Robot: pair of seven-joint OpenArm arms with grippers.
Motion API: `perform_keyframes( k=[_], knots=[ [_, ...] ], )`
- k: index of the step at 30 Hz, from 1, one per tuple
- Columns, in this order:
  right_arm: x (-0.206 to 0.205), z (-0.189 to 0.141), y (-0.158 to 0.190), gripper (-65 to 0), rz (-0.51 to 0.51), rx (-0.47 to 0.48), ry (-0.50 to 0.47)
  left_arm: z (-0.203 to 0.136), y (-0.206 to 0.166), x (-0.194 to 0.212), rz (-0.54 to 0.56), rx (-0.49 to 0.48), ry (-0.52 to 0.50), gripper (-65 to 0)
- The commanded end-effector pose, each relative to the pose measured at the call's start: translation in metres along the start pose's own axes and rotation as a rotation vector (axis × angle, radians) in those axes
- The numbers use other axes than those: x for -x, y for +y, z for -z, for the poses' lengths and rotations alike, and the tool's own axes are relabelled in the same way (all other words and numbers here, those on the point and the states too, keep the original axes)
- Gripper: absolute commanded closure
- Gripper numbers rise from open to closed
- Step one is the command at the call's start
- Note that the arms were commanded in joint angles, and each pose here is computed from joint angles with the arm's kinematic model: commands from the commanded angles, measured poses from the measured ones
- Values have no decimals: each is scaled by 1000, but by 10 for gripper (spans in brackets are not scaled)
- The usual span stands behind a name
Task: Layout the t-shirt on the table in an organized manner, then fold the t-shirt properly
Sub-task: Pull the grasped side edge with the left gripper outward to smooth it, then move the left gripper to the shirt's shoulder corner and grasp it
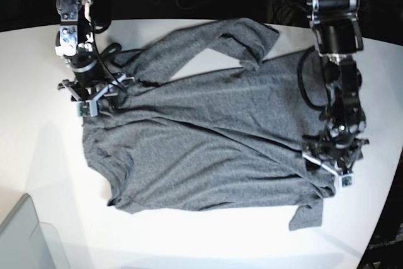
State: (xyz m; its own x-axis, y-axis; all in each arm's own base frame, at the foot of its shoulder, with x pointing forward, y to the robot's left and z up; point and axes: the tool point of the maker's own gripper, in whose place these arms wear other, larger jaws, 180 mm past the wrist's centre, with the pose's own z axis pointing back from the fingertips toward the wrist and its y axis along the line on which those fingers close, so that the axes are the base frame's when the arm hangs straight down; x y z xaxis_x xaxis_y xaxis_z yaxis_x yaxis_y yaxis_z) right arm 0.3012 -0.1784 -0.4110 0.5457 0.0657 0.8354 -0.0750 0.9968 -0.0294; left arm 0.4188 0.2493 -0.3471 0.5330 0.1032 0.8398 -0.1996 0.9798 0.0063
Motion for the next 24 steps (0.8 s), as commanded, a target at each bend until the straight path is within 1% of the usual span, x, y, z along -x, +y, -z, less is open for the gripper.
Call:
perform_keyframes(
  k=[1, 3, 6, 9, 13, 15, 17, 19, 24],
  knots=[
    [-16, 0, -3, -290, -3, 4, -53, -8, 14, -10, -30, -23, -47, -395],
    [-16, 0, -3, -290, -3, 4, -53, -16, 32, 23, -110, -38, -8, -379],
    [-16, 0, -3, -290, -3, 4, -53, -17, 49, 73, -215, -53, 65, -358],
    [-14, -1, -3, -290, -3, 4, -50, -20, 57, 105, -260, -60, 132, -353],
    [-13, -1, -3, -290, -3, 4, -47, -33, 59, 139, -260, -64, 223, -353],
    [-13, -1, -3, -290, -3, 4, -47, -44, 68, 152, -270, -85, 254, -353],
    [-13, -1, -3, -290, -3, 4, -47, -56, 83, 153, -291, -120, 239, -353],
    [-12, -2, -2, -290, -3, 4, -45, -65, 87, 153, -321, -140, 215, -355],
    [-12, -2, -1, -290, 2, 2, -46, -62, 92, 131, -328, -146, 164, -356]
  ],
)
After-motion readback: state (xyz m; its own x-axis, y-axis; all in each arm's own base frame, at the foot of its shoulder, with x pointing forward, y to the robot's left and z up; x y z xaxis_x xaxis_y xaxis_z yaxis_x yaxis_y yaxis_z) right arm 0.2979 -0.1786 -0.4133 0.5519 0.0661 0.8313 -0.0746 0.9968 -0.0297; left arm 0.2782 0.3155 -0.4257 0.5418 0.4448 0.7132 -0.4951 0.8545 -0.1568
